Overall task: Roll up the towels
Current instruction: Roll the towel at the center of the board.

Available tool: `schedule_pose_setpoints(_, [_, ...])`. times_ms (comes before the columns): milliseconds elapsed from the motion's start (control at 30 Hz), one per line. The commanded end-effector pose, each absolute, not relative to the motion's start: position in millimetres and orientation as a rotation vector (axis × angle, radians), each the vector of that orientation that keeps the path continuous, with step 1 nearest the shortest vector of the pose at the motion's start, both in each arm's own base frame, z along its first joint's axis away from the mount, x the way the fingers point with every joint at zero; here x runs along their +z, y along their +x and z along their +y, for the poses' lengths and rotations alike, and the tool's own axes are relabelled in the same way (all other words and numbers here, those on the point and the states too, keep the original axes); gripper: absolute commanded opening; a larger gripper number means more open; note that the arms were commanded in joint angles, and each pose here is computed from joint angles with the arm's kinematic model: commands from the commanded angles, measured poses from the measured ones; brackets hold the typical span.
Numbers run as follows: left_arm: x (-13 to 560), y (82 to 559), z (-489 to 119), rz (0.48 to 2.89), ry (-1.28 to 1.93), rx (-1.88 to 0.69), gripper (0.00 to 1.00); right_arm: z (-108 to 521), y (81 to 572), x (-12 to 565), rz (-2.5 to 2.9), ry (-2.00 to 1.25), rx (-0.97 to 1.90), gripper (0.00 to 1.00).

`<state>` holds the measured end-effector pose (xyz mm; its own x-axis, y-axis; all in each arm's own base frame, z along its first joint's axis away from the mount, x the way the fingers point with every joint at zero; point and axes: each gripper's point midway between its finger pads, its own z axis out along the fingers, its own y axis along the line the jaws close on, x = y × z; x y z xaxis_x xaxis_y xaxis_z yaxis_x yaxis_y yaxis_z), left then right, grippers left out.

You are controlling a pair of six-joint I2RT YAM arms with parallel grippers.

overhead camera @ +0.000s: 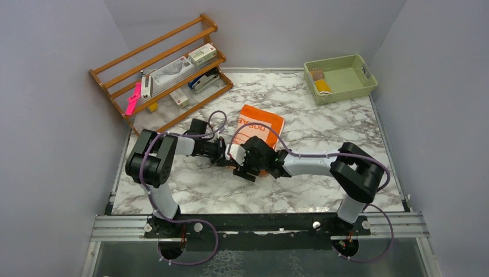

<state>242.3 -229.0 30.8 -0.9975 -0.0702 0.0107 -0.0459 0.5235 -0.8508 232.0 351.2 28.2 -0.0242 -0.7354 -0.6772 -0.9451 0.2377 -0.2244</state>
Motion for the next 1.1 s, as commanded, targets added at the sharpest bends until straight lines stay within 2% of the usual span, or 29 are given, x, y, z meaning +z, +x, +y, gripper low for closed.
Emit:
schedule_pose_setpoints(0, [32.6,261.0,-210.1,2.69,-0.168,-1.486,0.0,318.5,193.5,-16.1,2.115,-1.634,0.396,0.67])
schedule_pose_setpoints(200, [69.9,288.4,-194.2,2.55,-0.165,-1.539,0.0,325.0,165.1,-11.0,2.313,-1.619,0.632,0.56])
schedule_pose_setpoints(300, [97.0,297.0,-190.6,2.469,-0.081,-1.527,0.0,333.6,163.2,-2.7,2.39,-1.555,0.789,0.46])
schedule_pose_setpoints(367, [112.2,297.9,-188.9,2.428,-0.025,-1.507,0.0,339.8,164.3,5.6,2.41,-1.491,0.92,0.35])
schedule_pose_setpoints(500, [137.6,290.2,-186.4,2.361,0.058,-1.485,0.0,348.4,161.4,22.4,2.42,-1.392,1.147,0.31])
schedule_pose_setpoints(533, [142.0,286.7,-186.0,2.348,0.079,-1.481,0.0,349.5,160.5,27.4,2.426,-1.356,1.211,0.25])
schedule_pose_setpoints(567, [147.0,282.8,-185.6,2.332,0.102,-1.474,0.0,351.6,158.4,32.8,2.425,-1.322,1.286,0.09])
schedule_pose_setpoints(600, [150.6,278.6,-185.0,2.319,0.126,-1.467,0.0,352.8,156.7,38.4,2.423,-1.285,1.357,0.02])
schedule_pose_setpoints(800, [160.1,249.3,-188.6,2.282,0.217,-1.457,0.0,360.9,156.9,79.5,2.334,-1.168,1.709,0.01])
schedule_pose_setpoints(967, [156.0,227.5,-215.5,2.307,0.336,-1.448,0.0,354.4,187.2,108.2,2.271,-0.988,1.943,0.01])
schedule_pose_setpoints(1067, [144.2,224.1,-227.1,2.344,0.338,-1.442,0.0,349.8,207.8,98.0,2.314,-0.895,1.974,0.01])
